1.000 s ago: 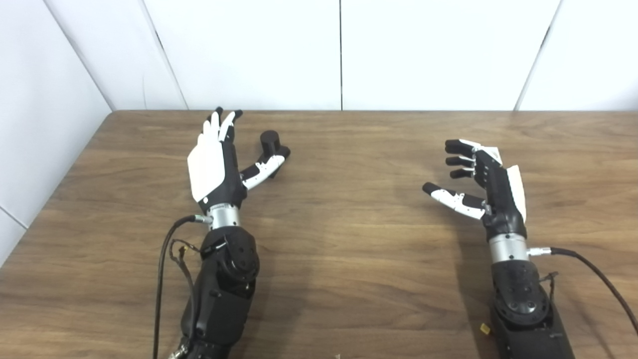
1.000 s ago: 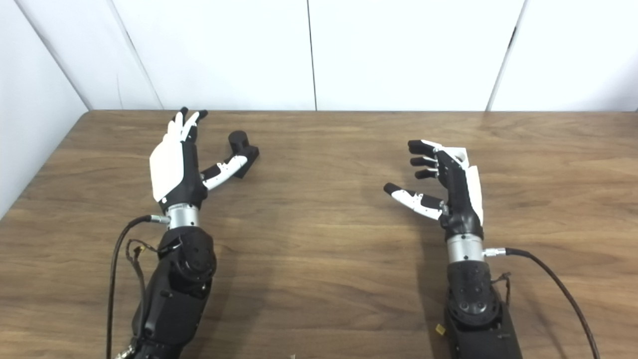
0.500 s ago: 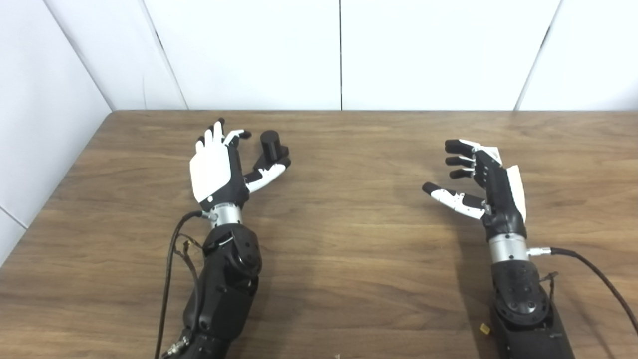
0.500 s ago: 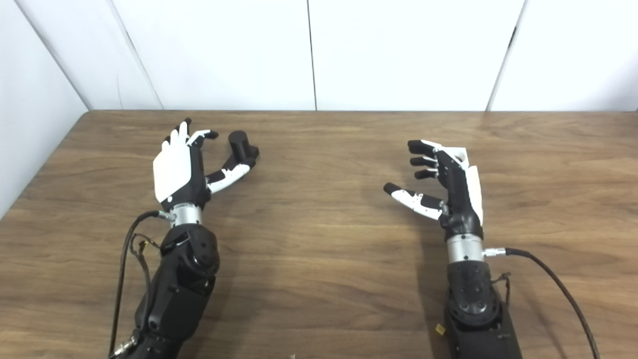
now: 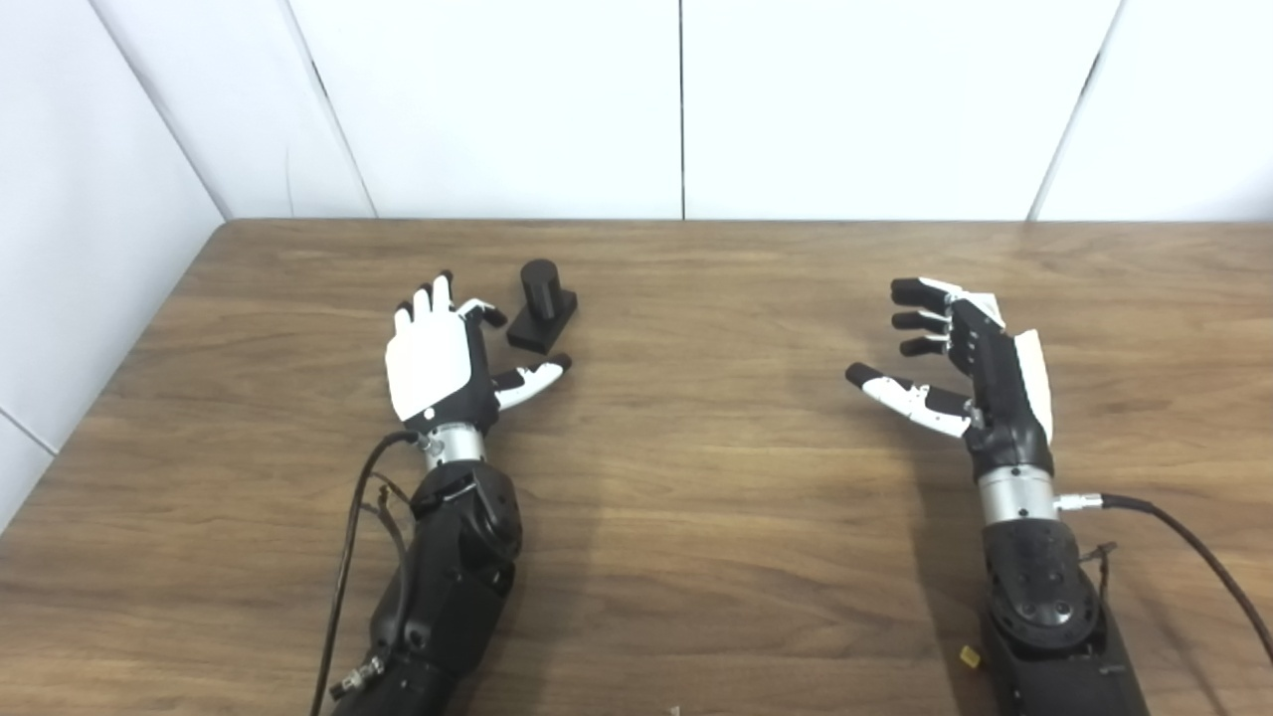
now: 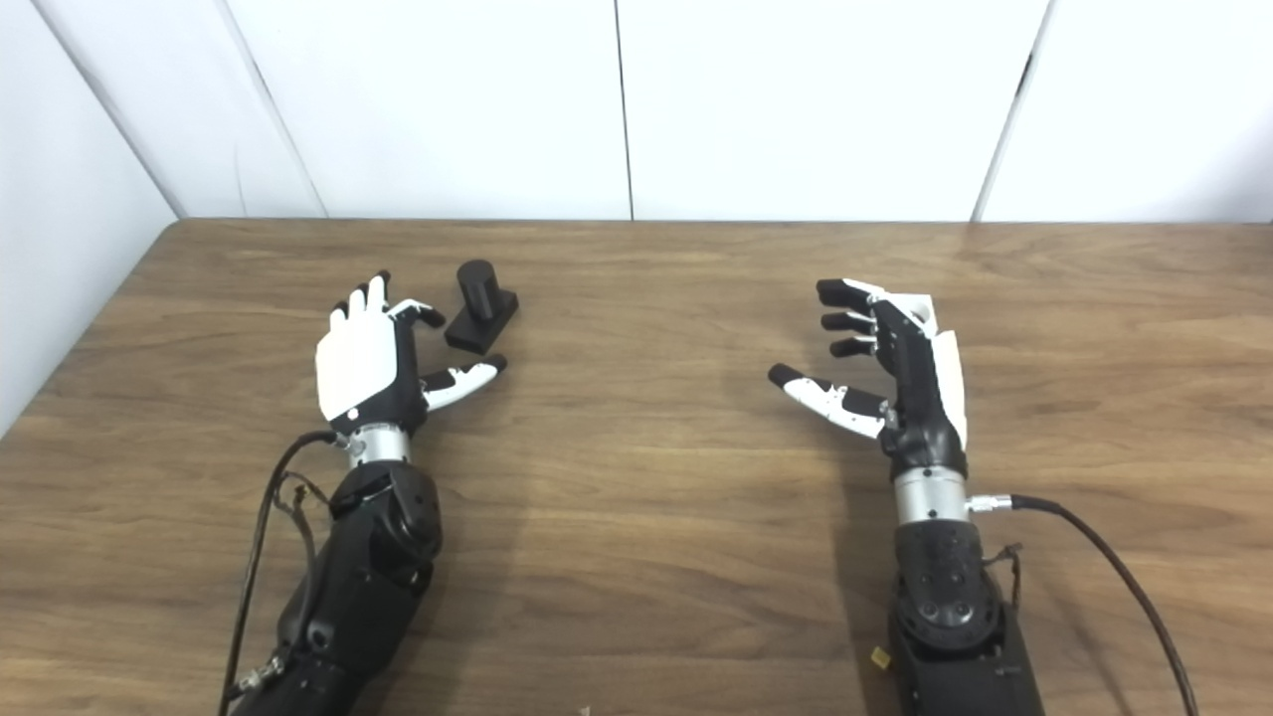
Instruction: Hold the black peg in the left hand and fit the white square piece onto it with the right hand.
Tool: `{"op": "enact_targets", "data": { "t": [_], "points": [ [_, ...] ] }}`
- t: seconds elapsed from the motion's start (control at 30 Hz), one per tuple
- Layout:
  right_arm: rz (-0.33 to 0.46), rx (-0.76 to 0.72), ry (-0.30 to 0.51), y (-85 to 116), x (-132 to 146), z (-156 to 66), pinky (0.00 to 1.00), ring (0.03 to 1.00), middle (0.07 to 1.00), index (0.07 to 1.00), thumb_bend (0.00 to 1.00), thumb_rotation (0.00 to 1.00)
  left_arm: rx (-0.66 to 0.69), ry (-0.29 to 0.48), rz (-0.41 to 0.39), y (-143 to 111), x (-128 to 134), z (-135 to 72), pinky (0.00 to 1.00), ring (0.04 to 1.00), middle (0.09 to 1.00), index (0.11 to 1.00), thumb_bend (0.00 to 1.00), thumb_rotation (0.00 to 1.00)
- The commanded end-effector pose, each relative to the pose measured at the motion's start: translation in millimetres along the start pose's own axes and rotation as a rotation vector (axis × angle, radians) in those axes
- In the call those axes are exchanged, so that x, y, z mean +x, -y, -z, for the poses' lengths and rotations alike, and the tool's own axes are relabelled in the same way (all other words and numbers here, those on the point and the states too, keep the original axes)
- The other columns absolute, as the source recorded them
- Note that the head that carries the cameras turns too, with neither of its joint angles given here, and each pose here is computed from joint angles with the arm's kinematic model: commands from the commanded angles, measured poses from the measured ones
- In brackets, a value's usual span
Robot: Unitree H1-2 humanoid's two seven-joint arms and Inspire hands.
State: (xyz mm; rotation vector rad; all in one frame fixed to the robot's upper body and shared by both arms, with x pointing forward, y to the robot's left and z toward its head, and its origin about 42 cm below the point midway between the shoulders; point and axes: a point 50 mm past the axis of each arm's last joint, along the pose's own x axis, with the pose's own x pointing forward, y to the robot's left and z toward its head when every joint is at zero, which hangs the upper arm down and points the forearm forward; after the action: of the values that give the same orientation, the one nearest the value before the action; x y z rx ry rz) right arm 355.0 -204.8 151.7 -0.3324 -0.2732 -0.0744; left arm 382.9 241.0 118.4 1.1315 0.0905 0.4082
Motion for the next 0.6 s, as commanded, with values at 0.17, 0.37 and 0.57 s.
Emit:
{"op": "enact_targets", "data": {
  "t": [0.17, 0.37, 0.57],
  "points": [
    [0.026, 0.004, 0.106, 4, 17, -20, 0.58, 0.686, 0.735, 0.708, 0.63, 0.03, 0.061, 0.02, -0.073, -8, 21, -3, 1.0, 1.0, 0.99, 0.618, 0.86, 0.49],
    [0.022, -0.006, 0.105, 4, 17, -21, 0.58, 0.69, 0.736, 0.709, 0.63, 0.05, 0.081, 0.011, -0.07, -5, 24, 0, 1.0, 1.0, 0.978, 0.61, 0.87, 0.49],
    [0.024, -0.007, 0.1, 4, 17, -22, 0.59, 0.692, 0.738, 0.708, 0.62, 0.06, 0.073, 0.005, -0.054, -3, 26, -1, 1.0, 1.0, 0.969, 0.611, 0.86, 0.51]
  ]
}}
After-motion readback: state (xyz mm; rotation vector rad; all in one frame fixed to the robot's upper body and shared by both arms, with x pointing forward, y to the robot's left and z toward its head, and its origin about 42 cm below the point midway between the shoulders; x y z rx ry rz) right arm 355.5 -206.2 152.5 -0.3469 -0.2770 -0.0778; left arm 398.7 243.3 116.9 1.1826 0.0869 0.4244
